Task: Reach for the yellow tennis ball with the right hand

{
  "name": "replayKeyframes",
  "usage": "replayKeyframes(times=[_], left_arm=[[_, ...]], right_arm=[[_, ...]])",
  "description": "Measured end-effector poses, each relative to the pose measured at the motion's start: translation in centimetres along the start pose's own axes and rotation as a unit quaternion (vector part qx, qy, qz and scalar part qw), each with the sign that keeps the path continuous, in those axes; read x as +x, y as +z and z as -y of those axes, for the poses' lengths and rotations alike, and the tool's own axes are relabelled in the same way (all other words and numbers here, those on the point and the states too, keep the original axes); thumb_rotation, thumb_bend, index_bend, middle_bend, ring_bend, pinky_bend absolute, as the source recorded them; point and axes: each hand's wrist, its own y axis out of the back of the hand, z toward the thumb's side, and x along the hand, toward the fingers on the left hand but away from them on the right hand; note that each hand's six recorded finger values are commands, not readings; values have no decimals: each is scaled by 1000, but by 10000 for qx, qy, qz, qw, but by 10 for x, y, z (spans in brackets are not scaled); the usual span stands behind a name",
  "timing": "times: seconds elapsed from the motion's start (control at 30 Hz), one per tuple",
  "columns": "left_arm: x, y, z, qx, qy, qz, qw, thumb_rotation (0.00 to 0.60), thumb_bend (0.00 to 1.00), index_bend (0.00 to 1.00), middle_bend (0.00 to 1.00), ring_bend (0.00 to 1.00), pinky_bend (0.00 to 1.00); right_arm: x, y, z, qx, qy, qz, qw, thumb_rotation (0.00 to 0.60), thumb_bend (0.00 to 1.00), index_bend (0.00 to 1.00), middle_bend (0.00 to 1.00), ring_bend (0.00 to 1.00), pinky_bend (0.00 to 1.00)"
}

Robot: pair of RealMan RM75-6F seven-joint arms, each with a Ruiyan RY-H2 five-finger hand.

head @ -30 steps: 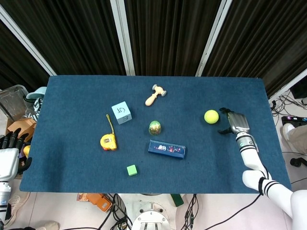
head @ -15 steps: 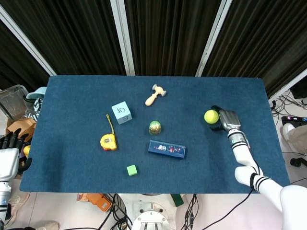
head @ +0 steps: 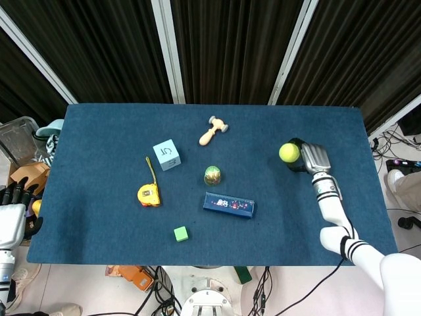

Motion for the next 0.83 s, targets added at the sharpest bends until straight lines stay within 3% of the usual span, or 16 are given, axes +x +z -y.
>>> replayKeyframes(times=[0.17,0.27,0.53,0.63,0.83], left_arm=[[-1,0,0,3,-8,4,10000,600,281,139,0,0,112],[-2,0,0,-2,-24,-7,10000,600,281,139,0,0,112],[-3,2,0,-9,-6,14,10000,600,281,139,0,0,112],[-3,2,-1,-24,7,16,10000,600,280,139,0,0,111],[-3,2,-2,-36,22,8,10000,600,280,139,0,0,111]], right_arm=[[9,19,-23,-485,-433,-427,9970,600,500,632,555,680,767],[19,33,-44,-917,-802,-783,9895,600,500,632,554,680,768],[63,62,-117,-1981,-1815,-1656,9489,600,500,632,558,690,785],[77,66,-141,-2099,-2078,-1809,9381,600,500,632,560,692,788],[93,69,-171,-2060,-2320,-1883,9318,600,500,632,560,692,789]])
